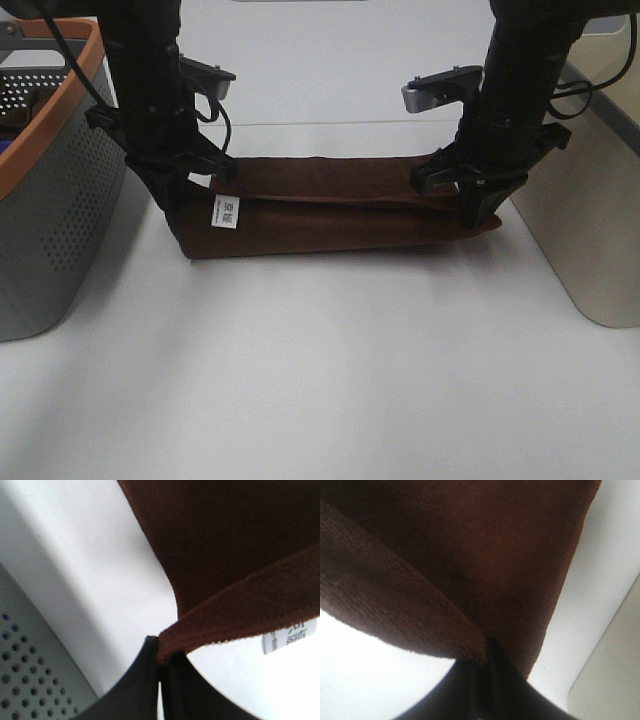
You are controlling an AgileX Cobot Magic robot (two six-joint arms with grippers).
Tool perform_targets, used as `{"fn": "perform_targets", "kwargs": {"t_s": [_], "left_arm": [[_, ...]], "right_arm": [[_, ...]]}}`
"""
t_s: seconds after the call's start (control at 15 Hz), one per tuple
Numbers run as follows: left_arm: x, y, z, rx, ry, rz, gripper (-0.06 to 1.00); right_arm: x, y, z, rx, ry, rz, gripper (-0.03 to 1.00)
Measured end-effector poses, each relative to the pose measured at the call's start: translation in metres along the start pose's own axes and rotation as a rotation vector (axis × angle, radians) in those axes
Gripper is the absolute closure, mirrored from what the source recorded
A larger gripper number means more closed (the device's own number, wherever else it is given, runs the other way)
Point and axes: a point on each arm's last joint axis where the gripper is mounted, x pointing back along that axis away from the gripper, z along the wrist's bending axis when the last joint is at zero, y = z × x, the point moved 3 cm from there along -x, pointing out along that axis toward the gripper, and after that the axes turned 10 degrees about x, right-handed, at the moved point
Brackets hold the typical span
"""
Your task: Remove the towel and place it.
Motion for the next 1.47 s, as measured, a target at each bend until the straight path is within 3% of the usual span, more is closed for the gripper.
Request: {"fn": "perform_targets", "kwargs": {"t_s": [0.4,0.8,1.07,1.33,1.47], "left_arm": [[-0.015,-0.014,-0.009,-0.013,-0.010,0.068,0.94],[-0.014,-0.016,-0.021,0.017,-0.095,0.084,0.94],[-0.028,-0.030,-0.022,0.016,-0.090,0.146,0.94],[-0.029,-0.042,-0.025,-0.001,-0.082,0.174,0.94],[-0.025,-0.045,-0.028,-0.007,-0.087,0.173,0.94]], "right_arm": [[-0.013,-0.017,0.010,-0.007,0.067,0.078,0.97],[-0.016,-0.021,0.012,0.003,0.074,0.099,0.93],[-0.015,-0.027,0.013,0.003,0.087,0.149,0.75],[-0.014,-0.033,0.020,-0.018,0.139,0.197,0.36],[-0.013,-0.035,0.021,-0.020,0.148,0.218,0.27]]}}
